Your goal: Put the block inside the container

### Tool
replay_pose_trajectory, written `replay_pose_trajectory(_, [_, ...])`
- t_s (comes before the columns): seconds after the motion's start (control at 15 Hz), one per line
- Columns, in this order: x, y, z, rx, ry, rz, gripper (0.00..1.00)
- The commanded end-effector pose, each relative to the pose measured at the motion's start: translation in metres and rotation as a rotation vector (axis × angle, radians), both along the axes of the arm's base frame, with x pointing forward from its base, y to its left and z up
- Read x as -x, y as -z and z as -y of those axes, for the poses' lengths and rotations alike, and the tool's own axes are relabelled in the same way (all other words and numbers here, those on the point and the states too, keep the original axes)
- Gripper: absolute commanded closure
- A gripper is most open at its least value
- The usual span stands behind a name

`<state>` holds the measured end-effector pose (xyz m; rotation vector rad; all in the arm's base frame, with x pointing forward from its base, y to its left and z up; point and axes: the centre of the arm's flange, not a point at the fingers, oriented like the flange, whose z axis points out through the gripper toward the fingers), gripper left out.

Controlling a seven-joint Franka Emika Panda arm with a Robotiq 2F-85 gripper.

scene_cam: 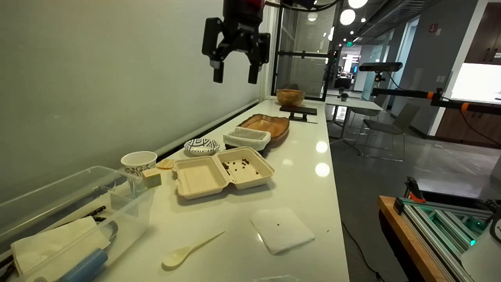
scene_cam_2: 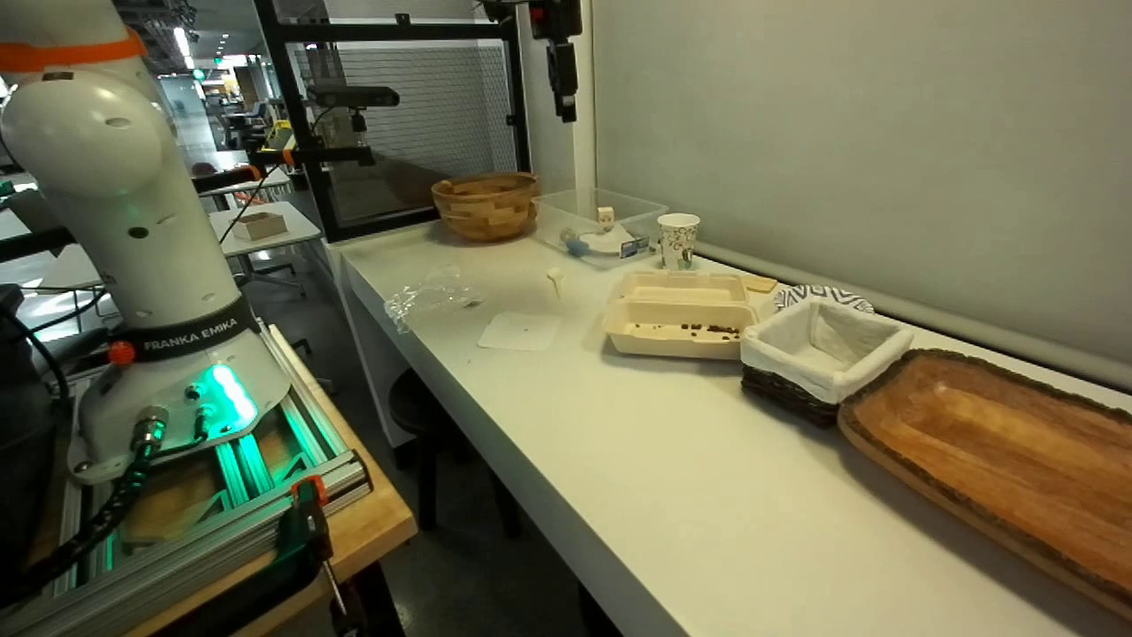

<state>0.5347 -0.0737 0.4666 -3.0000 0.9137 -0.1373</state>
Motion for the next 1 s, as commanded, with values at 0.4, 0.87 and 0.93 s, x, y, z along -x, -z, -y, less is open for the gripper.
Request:
replay_pose_trajectory(0.4, [-0.071,0.068,-0.045,-0.079,0.018,0.090,0.00])
replay_pose_trajectory(0.87, [-0.068,0.080,-0.049,-0.081,0.016,0.062,0.00])
replay_pose_trajectory(0.93, [-0.069,0.079,-0.049,-0.082,0.016,0.064,0.00])
